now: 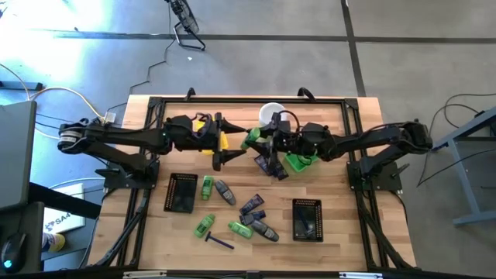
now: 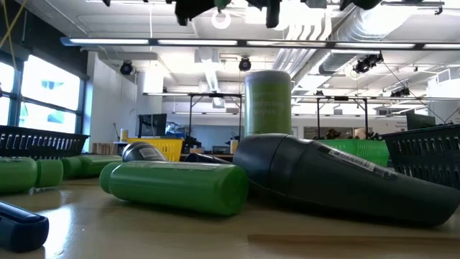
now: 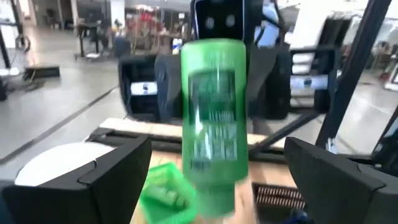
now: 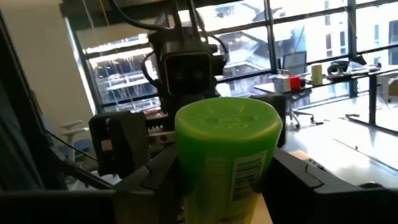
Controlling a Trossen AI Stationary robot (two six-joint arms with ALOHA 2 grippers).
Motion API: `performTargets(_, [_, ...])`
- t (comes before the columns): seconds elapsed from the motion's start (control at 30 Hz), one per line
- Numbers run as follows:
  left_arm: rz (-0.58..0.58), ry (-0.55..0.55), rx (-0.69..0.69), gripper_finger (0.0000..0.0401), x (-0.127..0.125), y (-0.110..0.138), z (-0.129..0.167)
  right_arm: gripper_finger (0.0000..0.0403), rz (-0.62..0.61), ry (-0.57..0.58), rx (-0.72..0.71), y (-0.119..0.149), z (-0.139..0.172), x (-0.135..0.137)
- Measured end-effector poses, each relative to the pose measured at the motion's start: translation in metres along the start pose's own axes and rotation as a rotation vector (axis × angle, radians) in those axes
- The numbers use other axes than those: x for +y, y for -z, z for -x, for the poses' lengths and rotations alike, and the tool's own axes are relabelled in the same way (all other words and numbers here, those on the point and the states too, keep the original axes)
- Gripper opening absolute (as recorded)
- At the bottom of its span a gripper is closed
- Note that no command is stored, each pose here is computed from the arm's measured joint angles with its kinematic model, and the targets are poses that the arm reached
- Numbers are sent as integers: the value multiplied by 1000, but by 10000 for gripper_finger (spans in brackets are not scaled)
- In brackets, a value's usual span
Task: Pick & Place Travel size toiletries
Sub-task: Put the shampoo bottle bottle into the green bin
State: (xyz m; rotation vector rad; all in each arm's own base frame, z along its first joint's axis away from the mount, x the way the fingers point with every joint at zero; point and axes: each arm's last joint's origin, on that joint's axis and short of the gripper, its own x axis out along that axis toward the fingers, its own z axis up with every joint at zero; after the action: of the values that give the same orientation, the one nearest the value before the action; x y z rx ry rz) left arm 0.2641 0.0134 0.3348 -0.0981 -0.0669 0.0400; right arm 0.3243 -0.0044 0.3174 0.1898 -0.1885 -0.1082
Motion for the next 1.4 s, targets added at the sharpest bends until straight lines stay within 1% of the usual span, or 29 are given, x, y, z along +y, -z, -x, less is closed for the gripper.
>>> performTargets(0.17, [-5,-77,20,361,2,-6,12,172,10,62,62,-3,7,-2])
performTargets(0.23, [-21,-86,33,361,2,-8,17,172,9,99,84,-7,12,-3])
performTargets(0.4, [-27,-88,54,361,1,-10,24,172,-7,210,205,-15,32,-6])
performTargets(0.53, [-28,-100,68,361,2,-9,25,172,-28,280,283,-23,51,-8])
performTargets(0.67, [-29,-106,85,361,2,-8,25,172,-43,347,381,-25,69,-11])
performTargets(0.8, [-29,-106,84,361,2,-8,25,172,-71,395,492,-20,83,-13])
performTargets(0.97, [-29,-107,83,361,2,-8,25,172,-84,464,653,-7,94,-17])
performTargets(1.27, [-29,-109,83,361,2,-8,25,172,-85,579,892,20,101,-23])
performTargets(1.4, [-29,-109,83,361,2,-8,25,172,-74,610,958,38,100,-26])
